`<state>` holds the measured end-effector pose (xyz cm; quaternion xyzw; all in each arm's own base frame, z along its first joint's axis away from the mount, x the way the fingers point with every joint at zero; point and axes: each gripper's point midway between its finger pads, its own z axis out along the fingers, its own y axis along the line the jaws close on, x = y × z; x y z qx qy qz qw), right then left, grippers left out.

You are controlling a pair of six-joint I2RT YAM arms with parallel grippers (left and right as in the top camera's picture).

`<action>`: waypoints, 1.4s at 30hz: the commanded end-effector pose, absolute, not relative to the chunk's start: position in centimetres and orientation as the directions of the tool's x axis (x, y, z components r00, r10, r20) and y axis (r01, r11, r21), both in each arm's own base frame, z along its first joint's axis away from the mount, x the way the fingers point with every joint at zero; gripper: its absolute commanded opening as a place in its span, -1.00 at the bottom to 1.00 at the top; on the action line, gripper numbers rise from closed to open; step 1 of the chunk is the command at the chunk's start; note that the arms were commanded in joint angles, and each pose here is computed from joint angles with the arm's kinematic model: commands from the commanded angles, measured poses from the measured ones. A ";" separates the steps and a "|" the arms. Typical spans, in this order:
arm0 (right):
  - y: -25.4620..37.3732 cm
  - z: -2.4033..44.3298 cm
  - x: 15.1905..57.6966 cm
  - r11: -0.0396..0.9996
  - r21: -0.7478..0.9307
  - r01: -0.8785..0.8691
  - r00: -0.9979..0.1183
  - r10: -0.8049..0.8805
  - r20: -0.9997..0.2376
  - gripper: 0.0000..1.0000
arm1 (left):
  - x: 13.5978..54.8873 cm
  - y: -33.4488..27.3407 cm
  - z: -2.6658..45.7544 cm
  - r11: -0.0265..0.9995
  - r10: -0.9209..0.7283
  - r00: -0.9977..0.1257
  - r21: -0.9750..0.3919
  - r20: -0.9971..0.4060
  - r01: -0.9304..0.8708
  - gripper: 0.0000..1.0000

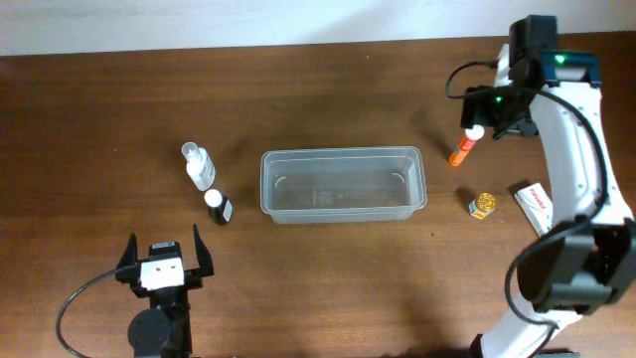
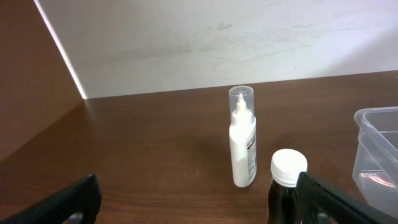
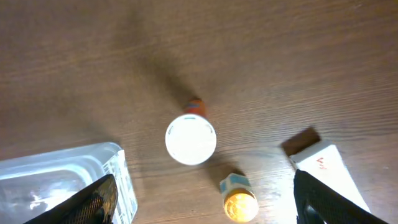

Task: Pack container
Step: 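Move right gripper over the orange tube and grasp it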

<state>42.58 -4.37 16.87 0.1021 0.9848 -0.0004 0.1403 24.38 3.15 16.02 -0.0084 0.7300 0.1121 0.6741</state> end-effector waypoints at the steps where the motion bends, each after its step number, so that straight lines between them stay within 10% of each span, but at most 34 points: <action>1: -3.9 15.3 43.4 0.980 0.043 0.196 -0.948 0.200 -0.248 0.64 | 24.4 3.1 16.0 0.973 0.158 -0.093 0.171 -0.983 -0.156 1.00; 23: -3.3 10.8 44.9 0.980 0.066 0.189 -0.961 0.199 -0.191 0.18 | 24.4 3.1 16.0 0.973 0.158 -0.093 0.171 -0.983 -0.156 1.00; 30: -3.4 10.7 45.0 0.980 0.066 0.189 -0.961 0.199 -0.193 -0.33 | 24.4 3.1 16.0 0.973 0.158 -0.093 0.171 -0.983 -0.156 1.00; 42: -3.4 10.6 44.6 0.980 0.061 0.191 -0.964 0.199 -0.177 -0.35 | 24.4 3.1 16.0 0.973 0.158 -0.093 0.171 -0.983 -0.156 0.99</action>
